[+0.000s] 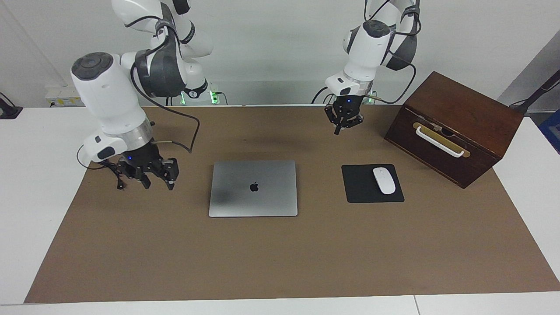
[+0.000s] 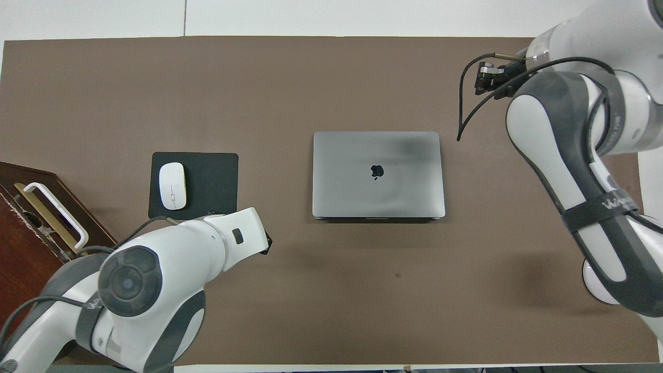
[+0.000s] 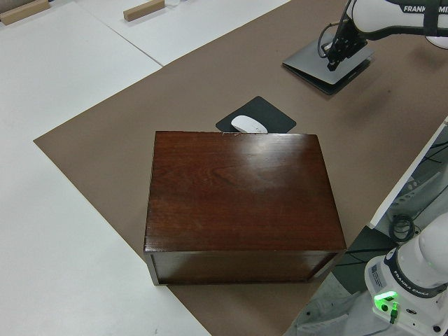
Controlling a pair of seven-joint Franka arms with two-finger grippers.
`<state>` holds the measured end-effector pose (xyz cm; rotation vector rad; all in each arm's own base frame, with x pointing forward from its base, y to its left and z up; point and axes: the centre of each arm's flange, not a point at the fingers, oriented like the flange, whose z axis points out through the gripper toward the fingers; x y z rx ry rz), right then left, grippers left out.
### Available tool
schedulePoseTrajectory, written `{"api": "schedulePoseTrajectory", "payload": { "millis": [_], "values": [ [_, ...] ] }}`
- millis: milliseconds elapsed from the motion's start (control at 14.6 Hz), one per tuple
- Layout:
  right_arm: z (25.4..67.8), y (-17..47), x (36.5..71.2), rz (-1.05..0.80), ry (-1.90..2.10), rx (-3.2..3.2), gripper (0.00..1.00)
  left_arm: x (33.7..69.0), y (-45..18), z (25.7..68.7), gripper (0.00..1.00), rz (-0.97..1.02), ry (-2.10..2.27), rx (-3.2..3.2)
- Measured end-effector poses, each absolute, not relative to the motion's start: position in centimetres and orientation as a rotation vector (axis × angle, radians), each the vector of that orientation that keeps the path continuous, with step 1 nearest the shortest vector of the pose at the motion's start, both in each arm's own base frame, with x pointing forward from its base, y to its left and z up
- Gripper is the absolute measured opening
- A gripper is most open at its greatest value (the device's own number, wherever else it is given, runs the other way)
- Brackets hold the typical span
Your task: Close laptop with both arms
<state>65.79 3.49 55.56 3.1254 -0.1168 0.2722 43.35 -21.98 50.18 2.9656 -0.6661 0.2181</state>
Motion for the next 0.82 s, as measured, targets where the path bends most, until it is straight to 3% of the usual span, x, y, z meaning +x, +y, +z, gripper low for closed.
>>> {"api": "schedulePoseTrajectory", "payload": {
  "millis": [137,548,822],
  "values": [
    [58.2,0.7,64.6,0.301,-0.042,3.105,1.0,44.9,-19.2,52.8,0.29,0.205,-0.577,2.99],
    [61.1,-3.4,61.3,0.184,-0.064,3.107,1.0,48.3,-9.2,56.5,0.97,0.241,-0.265,3.042],
    [61.9,-1.8,58.9,0.082,-0.104,3.119,1.0,49.5,-2.6,58.7,1.0,0.312,-0.066,3.056]
  ]
}}
